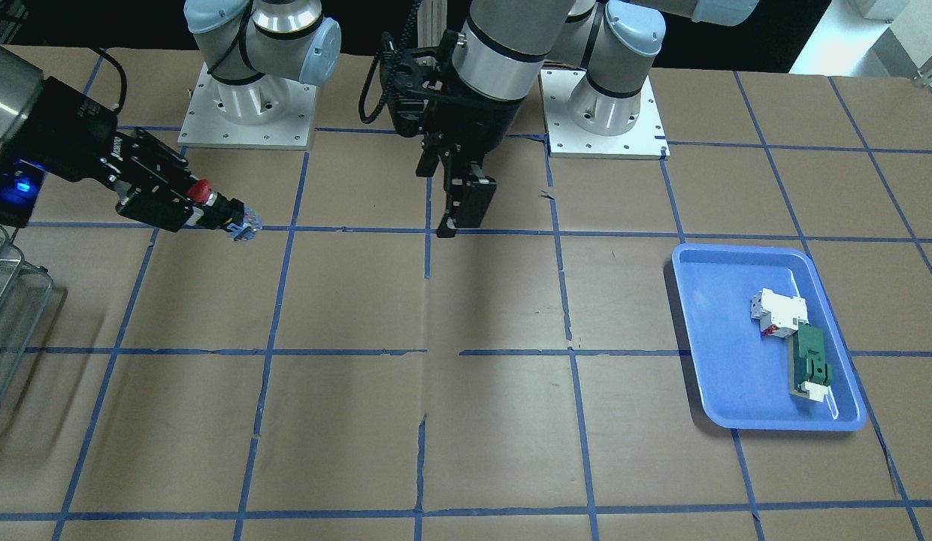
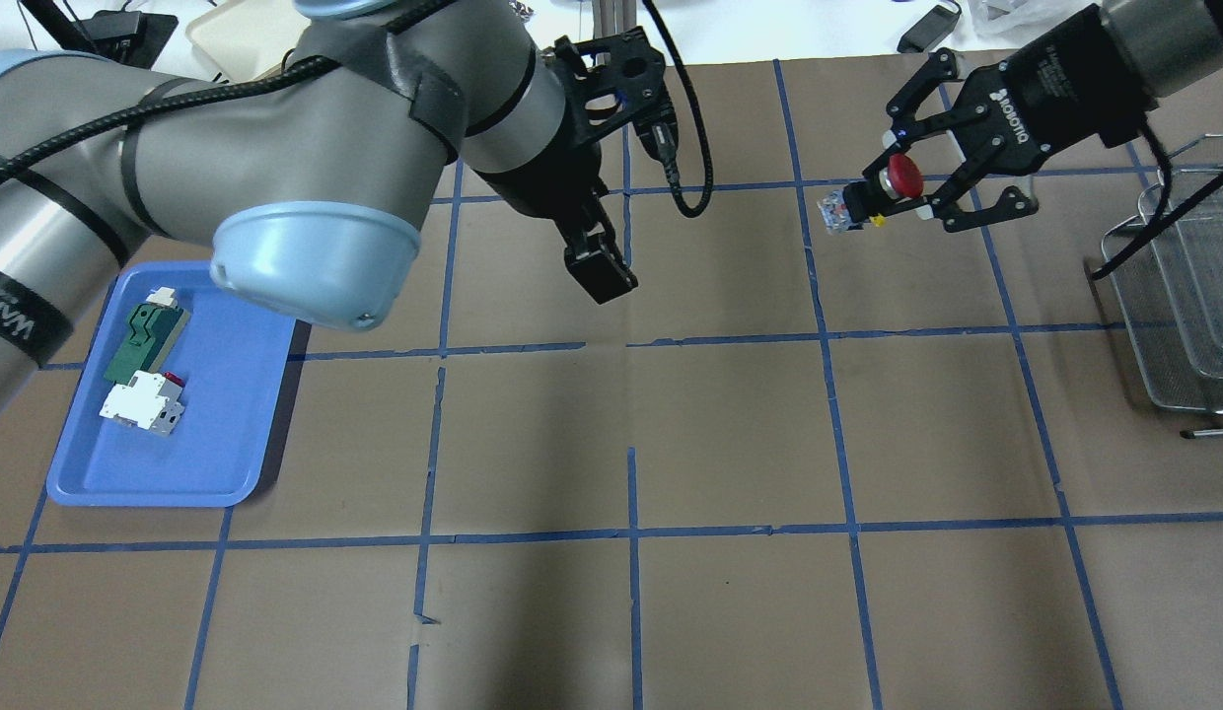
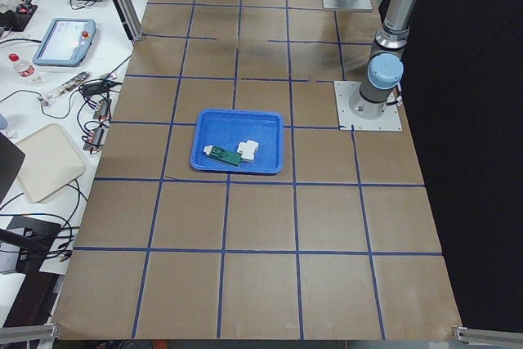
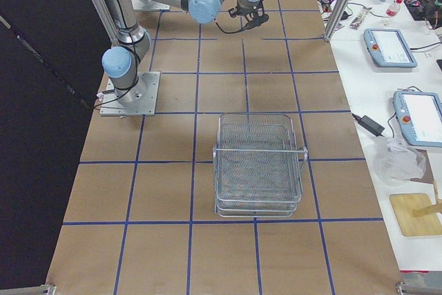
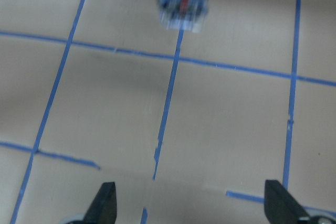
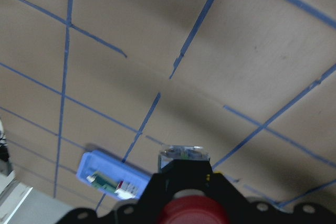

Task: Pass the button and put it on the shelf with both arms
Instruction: 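Move the button over the wire basket with the right gripper while the left returns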

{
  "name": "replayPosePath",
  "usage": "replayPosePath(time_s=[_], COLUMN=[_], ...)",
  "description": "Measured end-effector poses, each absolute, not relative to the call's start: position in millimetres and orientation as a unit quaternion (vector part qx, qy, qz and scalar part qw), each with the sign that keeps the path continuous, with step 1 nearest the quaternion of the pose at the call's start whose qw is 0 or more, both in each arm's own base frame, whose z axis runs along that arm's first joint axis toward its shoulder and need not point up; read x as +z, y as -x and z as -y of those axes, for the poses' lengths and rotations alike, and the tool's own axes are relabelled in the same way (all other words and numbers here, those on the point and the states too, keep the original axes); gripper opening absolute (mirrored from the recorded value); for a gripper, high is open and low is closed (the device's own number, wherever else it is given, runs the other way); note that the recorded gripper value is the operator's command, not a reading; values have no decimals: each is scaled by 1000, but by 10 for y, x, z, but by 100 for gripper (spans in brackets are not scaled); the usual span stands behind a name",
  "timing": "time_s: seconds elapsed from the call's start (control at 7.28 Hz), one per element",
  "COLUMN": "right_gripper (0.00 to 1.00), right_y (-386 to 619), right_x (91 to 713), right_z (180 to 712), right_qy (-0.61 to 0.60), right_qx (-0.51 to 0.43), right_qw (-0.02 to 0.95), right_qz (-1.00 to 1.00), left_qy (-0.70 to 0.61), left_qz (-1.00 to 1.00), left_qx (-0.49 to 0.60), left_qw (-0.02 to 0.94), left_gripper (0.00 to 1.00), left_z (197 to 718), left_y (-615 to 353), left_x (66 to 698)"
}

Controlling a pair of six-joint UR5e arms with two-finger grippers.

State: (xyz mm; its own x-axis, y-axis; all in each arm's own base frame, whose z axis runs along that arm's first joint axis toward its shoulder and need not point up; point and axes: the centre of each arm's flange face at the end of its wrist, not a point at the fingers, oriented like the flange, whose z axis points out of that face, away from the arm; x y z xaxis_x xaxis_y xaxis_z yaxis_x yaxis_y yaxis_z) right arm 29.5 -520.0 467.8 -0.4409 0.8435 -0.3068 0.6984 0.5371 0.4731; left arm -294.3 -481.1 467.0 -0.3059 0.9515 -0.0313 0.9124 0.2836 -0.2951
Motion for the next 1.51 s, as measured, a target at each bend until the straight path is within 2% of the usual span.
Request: replayPosePath(time_s=[0.41,0.82,1.51], right_gripper=[0,0,3], right_y=[602,1529,2703], right_x=[4773,4615,4010], right_z=[5140,5323,5441], right_qy=[-282,-126,-59], right_qx=[49,-4,-4], right_qw=[91,-24,-41], right_qz=[-954,-992,-997], left_qy=[467,334,80], left_qz=[876,939,997], left_qx=[102,77,7], left_qw=[61,6,-21], left_gripper=[100,100,100], left_z=[5070,4979,4668], left_y=[1863,1423,1230], left_x=[4707,4852,4969])
